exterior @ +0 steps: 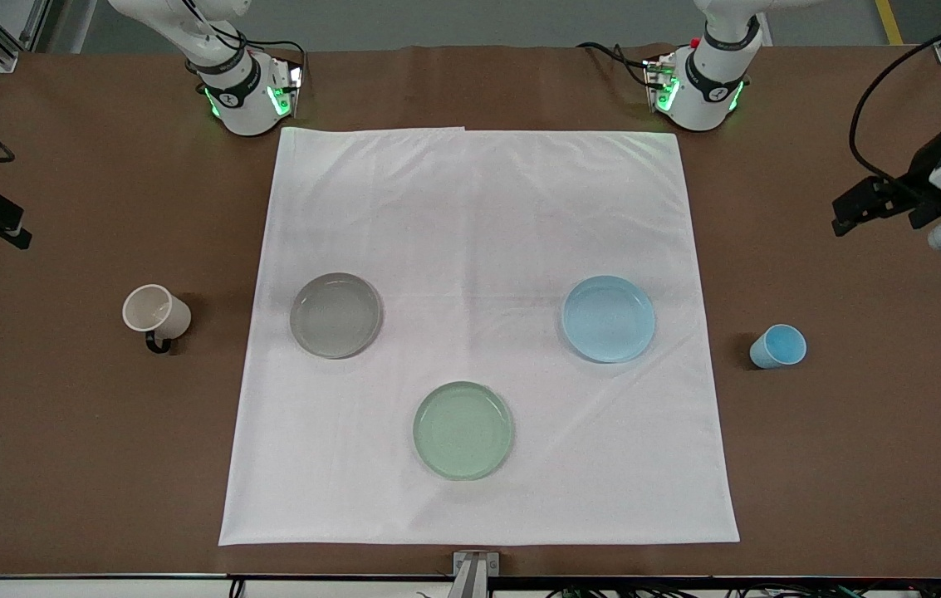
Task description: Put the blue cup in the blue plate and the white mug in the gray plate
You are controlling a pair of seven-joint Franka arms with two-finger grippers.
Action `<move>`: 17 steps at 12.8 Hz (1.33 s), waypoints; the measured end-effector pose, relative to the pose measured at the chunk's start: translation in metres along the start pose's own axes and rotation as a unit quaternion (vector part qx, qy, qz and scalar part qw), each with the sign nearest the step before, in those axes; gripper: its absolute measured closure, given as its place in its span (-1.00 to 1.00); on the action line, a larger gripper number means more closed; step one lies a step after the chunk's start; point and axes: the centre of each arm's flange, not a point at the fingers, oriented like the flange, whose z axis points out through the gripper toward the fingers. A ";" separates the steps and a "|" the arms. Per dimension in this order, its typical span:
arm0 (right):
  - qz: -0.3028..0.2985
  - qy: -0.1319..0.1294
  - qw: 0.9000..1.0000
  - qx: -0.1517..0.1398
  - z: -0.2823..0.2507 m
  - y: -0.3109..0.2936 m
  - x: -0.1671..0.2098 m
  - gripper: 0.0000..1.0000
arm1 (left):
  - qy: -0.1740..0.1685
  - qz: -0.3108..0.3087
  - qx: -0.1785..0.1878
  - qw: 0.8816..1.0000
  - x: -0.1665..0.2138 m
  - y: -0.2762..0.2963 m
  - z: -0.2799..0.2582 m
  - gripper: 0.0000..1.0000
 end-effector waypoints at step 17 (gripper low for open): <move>-0.101 -0.025 0.995 -0.008 0.367 0.041 0.031 -1.00 | -0.033 -0.058 -0.040 0.997 0.045 -0.073 0.366 -0.32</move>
